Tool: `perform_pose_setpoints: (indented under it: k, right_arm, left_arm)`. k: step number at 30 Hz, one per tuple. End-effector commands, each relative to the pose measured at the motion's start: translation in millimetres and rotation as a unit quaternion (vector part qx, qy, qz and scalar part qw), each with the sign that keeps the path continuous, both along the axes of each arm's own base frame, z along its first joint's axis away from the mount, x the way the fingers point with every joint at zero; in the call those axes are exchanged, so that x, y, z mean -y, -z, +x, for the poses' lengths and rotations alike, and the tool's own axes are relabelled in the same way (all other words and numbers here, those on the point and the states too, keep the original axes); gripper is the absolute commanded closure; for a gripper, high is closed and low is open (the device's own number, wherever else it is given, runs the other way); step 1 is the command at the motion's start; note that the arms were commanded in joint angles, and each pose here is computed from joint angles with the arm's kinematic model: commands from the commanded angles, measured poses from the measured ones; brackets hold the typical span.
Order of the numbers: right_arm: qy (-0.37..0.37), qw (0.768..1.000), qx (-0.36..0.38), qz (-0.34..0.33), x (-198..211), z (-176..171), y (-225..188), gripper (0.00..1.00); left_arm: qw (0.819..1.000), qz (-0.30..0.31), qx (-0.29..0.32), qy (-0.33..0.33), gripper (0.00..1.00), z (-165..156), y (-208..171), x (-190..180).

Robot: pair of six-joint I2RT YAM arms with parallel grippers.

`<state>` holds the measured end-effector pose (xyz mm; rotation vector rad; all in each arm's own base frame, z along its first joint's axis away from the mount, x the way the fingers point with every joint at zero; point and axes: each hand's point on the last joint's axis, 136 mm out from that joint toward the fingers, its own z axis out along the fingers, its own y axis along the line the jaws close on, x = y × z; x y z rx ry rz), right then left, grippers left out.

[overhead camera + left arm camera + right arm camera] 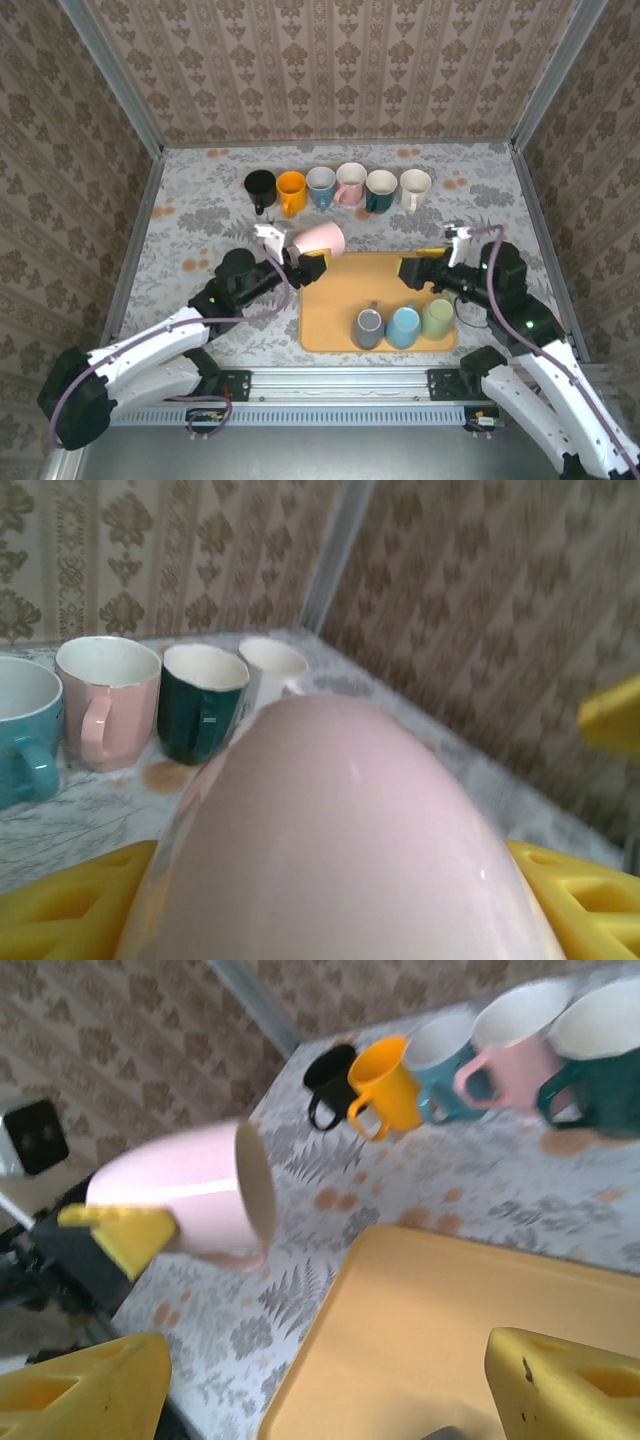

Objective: Turn the mug right side up

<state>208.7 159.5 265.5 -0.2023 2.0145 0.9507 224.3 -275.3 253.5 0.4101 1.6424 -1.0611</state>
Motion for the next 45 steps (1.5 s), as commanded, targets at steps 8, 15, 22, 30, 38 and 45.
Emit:
perform_pose_setpoints:
  k: [8, 15, 22, 30, 38, 45]
  right_arm:
    - [-0.116, 0.985, 0.007, 0.127, -67.6, 4.2, -31.7, 0.16]
    - [-0.207, 0.950, -0.003, 0.235, -101.4, 7.1, -57.7, 0.15]
    - [-0.260, 0.935, 0.003, 0.239, -129.8, 0.3, -68.6, 0.15]
    - [-0.270, 0.934, 0.013, 0.235, -142.1, 0.9, -77.1, 0.15]
    - [-0.263, 0.935, 0.004, 0.238, -150.5, 14.6, -70.7, 0.19]
    - [-0.279, 0.926, 0.012, 0.254, -154.0, 10.4, -79.9, 0.45]
  left_arm:
    - [0.924, -0.380, -0.026, 0.039, 0.61, -9.4, -123.8, -30.4]
    - [0.913, -0.405, -0.026, 0.045, 0.62, -20.2, -133.6, -43.6]
    - [0.904, -0.422, -0.042, 0.049, 0.63, -23.8, -133.8, -48.3]
    - [0.903, -0.422, -0.049, 0.064, 0.63, -28.7, -135.9, -41.6]
    - [0.903, -0.420, -0.050, 0.078, 0.62, -35.3, -140.0, -32.9]
    - [0.911, -0.399, -0.065, 0.083, 0.59, -36.9, -130.1, -21.8]
